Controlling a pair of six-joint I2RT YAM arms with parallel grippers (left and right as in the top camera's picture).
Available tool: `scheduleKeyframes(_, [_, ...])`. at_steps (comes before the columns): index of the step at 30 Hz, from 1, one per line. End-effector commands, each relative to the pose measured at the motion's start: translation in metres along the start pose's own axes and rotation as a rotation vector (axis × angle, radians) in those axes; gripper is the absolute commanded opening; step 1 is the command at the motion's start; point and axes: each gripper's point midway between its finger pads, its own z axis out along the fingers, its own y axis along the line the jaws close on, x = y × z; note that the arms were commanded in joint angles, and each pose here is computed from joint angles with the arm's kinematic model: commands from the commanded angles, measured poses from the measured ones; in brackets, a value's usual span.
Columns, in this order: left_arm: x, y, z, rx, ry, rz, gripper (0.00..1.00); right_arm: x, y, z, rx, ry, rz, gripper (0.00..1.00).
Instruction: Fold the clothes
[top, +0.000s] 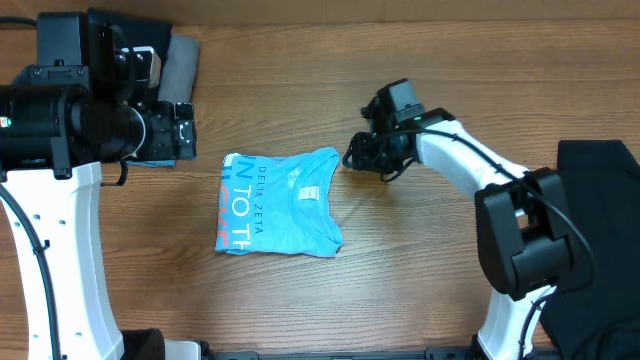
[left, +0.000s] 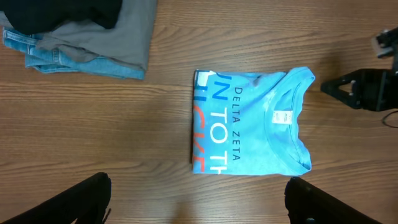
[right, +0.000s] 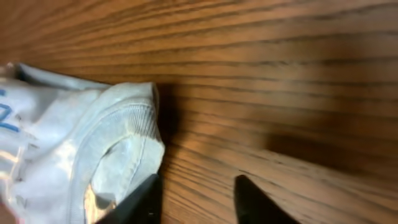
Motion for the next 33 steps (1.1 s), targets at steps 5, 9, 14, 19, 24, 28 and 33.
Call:
scheduleKeyframes(5, [0.001,0.002,0.003,-0.013,0.013,0.022,0.96,0.017,0.063,-0.022,-0.312,0.076,-0.133,0.45])
scheduleKeyframes(9, [0.002,0.005,0.004,-0.029,0.020,0.021,0.96,0.044,0.090,-0.020,-0.326,0.145,-0.176,0.39])
scheduleKeyframes(14, [0.010,0.002,0.021,-0.002,0.080,0.017,0.96,0.090,0.097,0.004,-0.185,0.263,-0.207,0.43])
scheduleKeyframes(19, [0.028,0.003,0.061,0.007,0.191,0.008,0.96,0.115,0.087,0.031,-0.039,0.313,-0.213,0.52])
scheduleKeyframes(24, [0.040,-0.006,0.098,0.076,0.242,-0.004,0.98,0.128,0.088,0.029,-0.051,0.374,-0.170,0.12])
scheduleKeyframes(28, [0.050,-0.004,0.124,0.076,0.268,-0.007,1.00,0.131,0.080,0.014,-0.020,0.392,-0.140,0.04])
scheduleKeyframes(33, [0.062,-0.007,0.157,0.113,0.281,-0.014,1.00,0.133,0.052,-0.007,0.123,0.398,-0.106,0.04])
